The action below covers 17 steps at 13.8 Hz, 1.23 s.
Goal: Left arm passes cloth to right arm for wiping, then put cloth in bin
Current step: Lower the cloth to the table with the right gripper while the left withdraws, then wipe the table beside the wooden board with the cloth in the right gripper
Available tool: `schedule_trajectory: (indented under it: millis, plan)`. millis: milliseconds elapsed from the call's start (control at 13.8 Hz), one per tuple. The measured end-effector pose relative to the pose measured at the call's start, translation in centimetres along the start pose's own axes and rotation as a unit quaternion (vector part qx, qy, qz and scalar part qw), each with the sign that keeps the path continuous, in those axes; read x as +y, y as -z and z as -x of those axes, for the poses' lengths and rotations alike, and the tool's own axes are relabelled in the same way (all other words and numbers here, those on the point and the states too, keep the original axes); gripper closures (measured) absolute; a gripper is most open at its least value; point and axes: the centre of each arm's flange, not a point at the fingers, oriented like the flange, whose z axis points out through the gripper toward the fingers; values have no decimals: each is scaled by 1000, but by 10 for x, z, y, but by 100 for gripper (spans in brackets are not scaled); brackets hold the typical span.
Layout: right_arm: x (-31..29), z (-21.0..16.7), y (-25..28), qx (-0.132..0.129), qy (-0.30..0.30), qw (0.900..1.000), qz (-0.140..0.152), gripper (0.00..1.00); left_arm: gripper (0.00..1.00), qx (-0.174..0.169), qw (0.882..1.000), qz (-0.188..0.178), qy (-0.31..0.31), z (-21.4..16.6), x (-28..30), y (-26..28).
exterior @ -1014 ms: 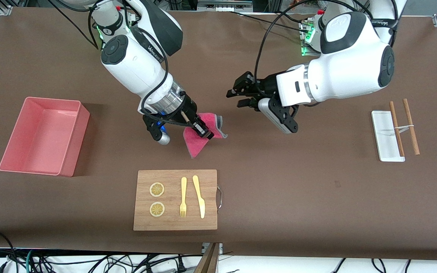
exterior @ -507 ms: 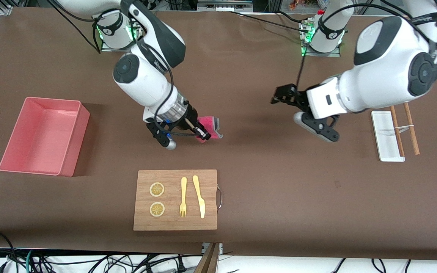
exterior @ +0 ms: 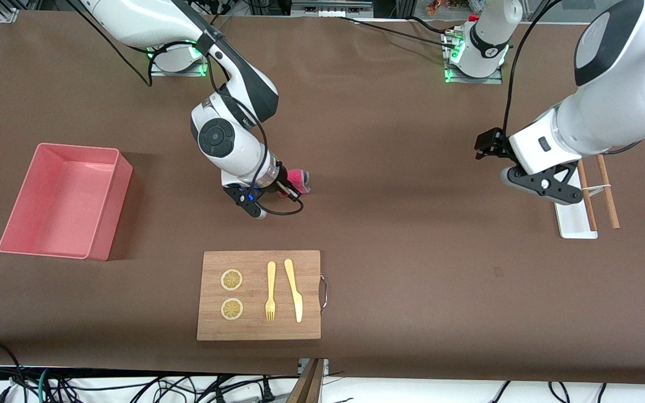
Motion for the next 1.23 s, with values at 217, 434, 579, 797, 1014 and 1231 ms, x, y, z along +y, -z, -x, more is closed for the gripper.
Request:
schedule_trajectory:
  millis: [217,434,579,797,1014,1231]
  plan:
    - [23,-19,-33,1,7,999,35,96,0,25,999,-15,31,21,-25,30]
    - [50,-56,-57,8,31,997,65,96,0,46,996,-26,72,38,-65,36]
    - [71,-93,-61,17,55,995,80,96,0,45,995,-29,84,50,-64,25]
    - [97,-142,-55,31,92,991,93,96,0,43,992,-32,117,63,-52,10]
    - [119,-178,-46,40,127,986,103,96,0,62,989,-33,129,66,-52,4]
    - [142,-209,-25,35,166,978,124,96,0,64,988,-33,137,68,-60,1]
